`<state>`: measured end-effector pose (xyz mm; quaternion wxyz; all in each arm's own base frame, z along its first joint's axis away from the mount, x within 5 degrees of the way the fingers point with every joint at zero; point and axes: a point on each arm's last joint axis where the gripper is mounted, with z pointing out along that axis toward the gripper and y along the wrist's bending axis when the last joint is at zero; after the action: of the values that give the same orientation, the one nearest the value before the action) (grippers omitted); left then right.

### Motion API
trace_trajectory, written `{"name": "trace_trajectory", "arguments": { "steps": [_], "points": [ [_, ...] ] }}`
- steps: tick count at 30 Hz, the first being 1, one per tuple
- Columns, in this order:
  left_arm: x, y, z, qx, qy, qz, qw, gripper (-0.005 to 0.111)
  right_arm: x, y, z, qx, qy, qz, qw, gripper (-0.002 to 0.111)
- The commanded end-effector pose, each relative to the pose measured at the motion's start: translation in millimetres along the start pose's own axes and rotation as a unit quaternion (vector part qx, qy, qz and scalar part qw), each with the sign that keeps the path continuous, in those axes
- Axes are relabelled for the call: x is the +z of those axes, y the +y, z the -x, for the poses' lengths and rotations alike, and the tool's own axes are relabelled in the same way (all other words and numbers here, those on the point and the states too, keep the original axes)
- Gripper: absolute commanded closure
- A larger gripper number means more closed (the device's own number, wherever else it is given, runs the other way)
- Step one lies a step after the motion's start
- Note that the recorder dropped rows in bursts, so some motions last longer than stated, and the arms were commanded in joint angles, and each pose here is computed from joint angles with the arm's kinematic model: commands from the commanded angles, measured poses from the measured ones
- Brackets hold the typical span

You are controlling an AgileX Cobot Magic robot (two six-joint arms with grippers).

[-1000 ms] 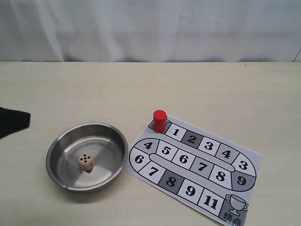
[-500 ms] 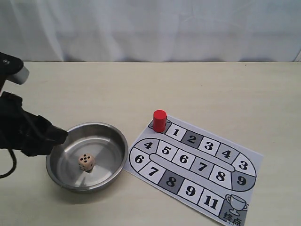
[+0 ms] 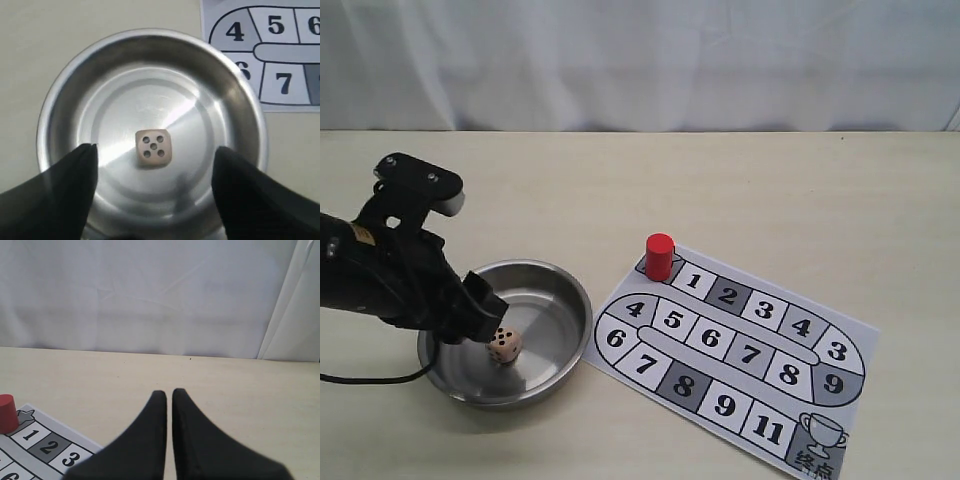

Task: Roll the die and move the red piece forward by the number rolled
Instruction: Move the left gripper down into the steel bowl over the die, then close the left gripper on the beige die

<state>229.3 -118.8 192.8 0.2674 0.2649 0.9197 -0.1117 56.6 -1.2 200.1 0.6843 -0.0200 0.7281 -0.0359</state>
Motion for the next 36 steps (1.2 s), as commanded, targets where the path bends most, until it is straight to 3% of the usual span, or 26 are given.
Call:
{"name": "trace_trajectory", "arguments": {
  "steps": [1, 18, 28, 30, 33, 36],
  "points": [
    [18.5, 3.3, 1.3, 0.001, 0.004, 0.011, 1.0, 0.045, -0.2, -0.3, 0.3, -0.004, -0.004, -0.002, 1.0, 0.104],
    [61.4, 8.2, -15.1, -0.042, 0.06, 0.012, 0.997, 0.045, -0.2, -0.3, 0.3, -0.004, -0.004, -0.002, 1.0, 0.104],
    [62.5, 8.9, -10.4, -0.071, 0.033, 0.021, 0.997, 0.045, -0.2, -0.3, 0.3, -0.004, -0.004, -0.002, 1.0, 0.104],
    [63.0, 5.3, -8.9, -0.064, 0.027, 0.021, 0.997, 0.047, -0.2, -0.3, 0.3, -0.004, -0.004, -0.002, 1.0, 0.104],
    [63.7, 0.0, -7.5, -0.056, 0.021, 0.02, 0.998, 0.059, -0.2, -0.3, 0.3, -0.004, -0.004, -0.002, 1.0, 0.104],
    [64.1, 0.0, -7.8, -0.056, 0.022, 0.02, 0.998, 0.061, -0.2, -0.3, 0.3, -0.004, -0.004, -0.002, 1.0, 0.104]
  ]
}}
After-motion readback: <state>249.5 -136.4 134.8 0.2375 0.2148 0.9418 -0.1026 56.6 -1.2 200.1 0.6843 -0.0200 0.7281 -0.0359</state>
